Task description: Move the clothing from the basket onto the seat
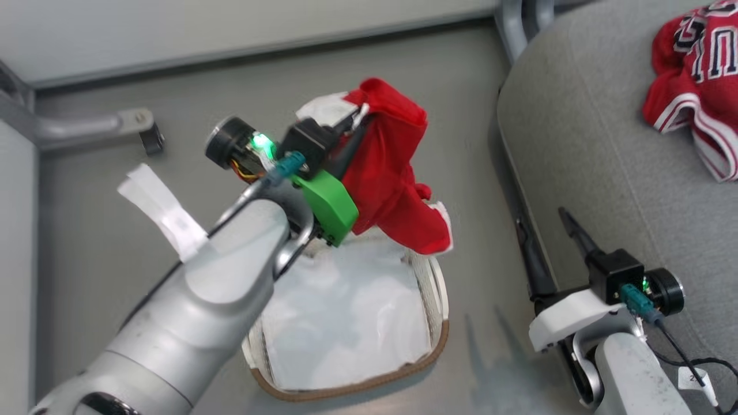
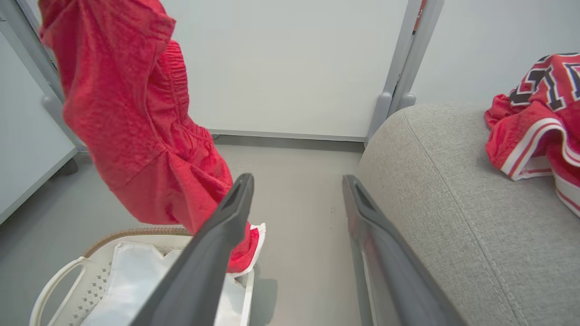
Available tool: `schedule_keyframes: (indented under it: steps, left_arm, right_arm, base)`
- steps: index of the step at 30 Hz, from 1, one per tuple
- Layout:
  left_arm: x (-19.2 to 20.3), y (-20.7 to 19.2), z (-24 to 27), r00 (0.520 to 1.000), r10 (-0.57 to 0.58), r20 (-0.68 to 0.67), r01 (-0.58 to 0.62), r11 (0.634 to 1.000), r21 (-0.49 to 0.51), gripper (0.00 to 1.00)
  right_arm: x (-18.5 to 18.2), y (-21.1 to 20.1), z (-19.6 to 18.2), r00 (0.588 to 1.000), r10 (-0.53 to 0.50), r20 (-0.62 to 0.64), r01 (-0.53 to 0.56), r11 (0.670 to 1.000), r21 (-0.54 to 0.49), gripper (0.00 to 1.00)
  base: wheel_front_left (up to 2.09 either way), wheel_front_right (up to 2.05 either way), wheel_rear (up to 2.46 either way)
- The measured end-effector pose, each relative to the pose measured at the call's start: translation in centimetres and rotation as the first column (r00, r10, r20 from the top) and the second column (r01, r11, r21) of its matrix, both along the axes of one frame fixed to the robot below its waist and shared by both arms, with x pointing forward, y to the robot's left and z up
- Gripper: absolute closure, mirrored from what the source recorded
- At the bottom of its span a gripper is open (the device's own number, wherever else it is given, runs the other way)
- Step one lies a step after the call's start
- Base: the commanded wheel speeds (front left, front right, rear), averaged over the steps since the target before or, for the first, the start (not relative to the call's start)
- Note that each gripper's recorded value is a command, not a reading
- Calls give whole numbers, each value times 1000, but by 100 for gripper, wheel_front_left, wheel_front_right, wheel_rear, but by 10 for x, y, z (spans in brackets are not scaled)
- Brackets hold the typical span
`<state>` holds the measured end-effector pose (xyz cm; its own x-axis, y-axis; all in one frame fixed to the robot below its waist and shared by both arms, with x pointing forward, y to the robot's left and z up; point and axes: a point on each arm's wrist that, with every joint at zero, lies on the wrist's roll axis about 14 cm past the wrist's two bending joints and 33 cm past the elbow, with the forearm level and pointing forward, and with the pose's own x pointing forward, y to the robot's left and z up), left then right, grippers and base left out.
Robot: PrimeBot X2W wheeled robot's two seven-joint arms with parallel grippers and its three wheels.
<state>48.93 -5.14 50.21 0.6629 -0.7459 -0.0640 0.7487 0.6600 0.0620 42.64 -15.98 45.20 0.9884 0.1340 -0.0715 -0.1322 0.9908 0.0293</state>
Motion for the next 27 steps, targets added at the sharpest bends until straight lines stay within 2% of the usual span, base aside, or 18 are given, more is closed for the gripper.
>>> schedule_keyframes:
  steps: [6,12,16,21,24,27]
  left_arm:
    - [-4,19,93,984,31,174,-27,999,-28,100]
    - [-17,31,169,945,40,324,-32,999,-30,100]
    - [-22,32,193,932,37,360,-28,999,-30,100]
    - [-27,29,208,924,26,381,-12,999,-38,100]
    - [-31,28,211,921,21,388,-5,999,-42,100]
    - [-37,26,215,919,11,394,8,999,-47,100]
  right_arm:
    - [-16,15,40,994,43,97,-44,999,9,0]
    - [-26,36,79,974,106,201,-109,994,5,0]
    - [-27,62,109,942,187,278,-189,982,-22,0]
    - [-23,101,145,883,308,354,-308,949,-58,0]
    - [-20,122,156,850,379,366,-370,924,-97,0]
    - [-14,136,156,838,424,344,-408,905,-120,0]
  base:
    - [0,0,0]
    - [0,0,0]
    - [0,0,0]
    - [0,0,0]
    - [0,0,0]
    - [0,0,0]
